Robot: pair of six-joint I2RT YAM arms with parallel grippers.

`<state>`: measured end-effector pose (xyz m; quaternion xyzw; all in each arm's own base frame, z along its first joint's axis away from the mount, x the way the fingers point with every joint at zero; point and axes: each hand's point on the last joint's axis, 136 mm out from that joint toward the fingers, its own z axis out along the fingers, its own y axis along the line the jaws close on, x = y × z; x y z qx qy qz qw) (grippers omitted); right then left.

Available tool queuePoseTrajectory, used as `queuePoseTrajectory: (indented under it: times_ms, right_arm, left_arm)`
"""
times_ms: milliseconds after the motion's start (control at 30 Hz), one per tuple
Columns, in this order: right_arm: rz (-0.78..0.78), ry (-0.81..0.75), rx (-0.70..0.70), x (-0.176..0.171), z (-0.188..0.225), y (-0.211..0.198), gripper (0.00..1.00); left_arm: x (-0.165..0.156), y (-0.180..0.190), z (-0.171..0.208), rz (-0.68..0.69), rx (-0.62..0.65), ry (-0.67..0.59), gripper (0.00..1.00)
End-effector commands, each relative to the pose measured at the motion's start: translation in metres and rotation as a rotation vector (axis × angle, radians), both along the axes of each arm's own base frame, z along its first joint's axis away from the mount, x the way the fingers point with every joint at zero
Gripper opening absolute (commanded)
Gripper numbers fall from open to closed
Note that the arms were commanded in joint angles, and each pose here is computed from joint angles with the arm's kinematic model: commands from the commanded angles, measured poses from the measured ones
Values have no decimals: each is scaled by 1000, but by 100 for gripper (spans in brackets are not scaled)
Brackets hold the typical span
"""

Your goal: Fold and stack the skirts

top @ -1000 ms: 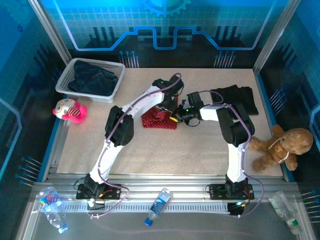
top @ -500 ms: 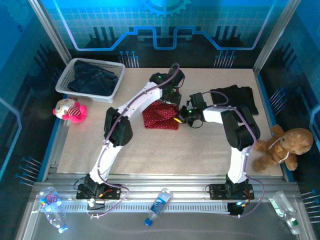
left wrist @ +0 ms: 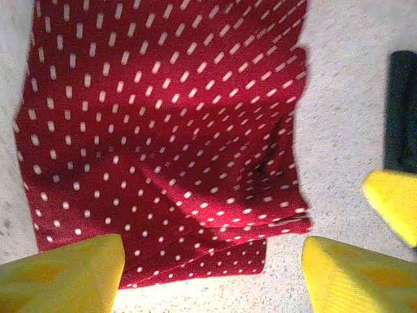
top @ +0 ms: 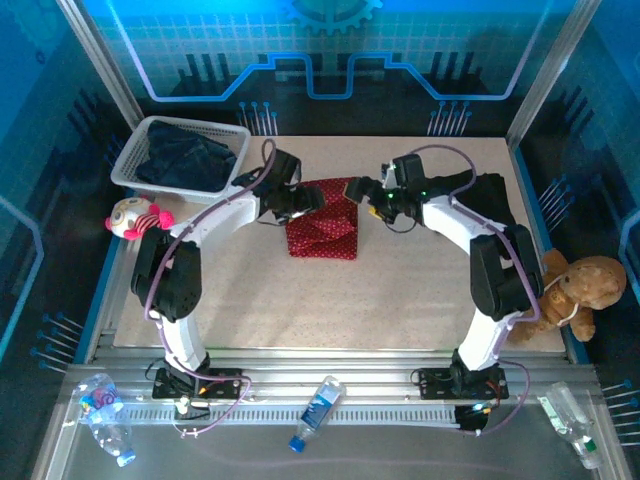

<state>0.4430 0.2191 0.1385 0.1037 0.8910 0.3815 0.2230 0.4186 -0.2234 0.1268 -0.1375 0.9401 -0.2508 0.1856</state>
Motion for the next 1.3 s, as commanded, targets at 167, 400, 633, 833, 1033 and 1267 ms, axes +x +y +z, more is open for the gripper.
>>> queuePoseTrajectory:
  times_ms: [167,400,633,833,1033,1267]
  right_arm:
    - [179,48,183,28,7,57,100]
    - [177,105,271,49,-6,82,100]
    - [-36,173,173,87,-74,40,100]
    - [23,129,132,81,-52,28,100]
    - [73,119,67,25,-16,22,100]
    - [74,157,114,-22,-11,37,100]
  left_arm:
    - [22,-38,8,45,-262,-70,72]
    - [23,-36,-38,84,-243,-9,72]
    - [-13,-10,-100,45,-102,48,71]
    - [-42,-9,-62,-153,-117,-91,73]
    - [-33,-29,-2,-178,-281,-199,79]
    - [15,3,10,130,-286,-214,99]
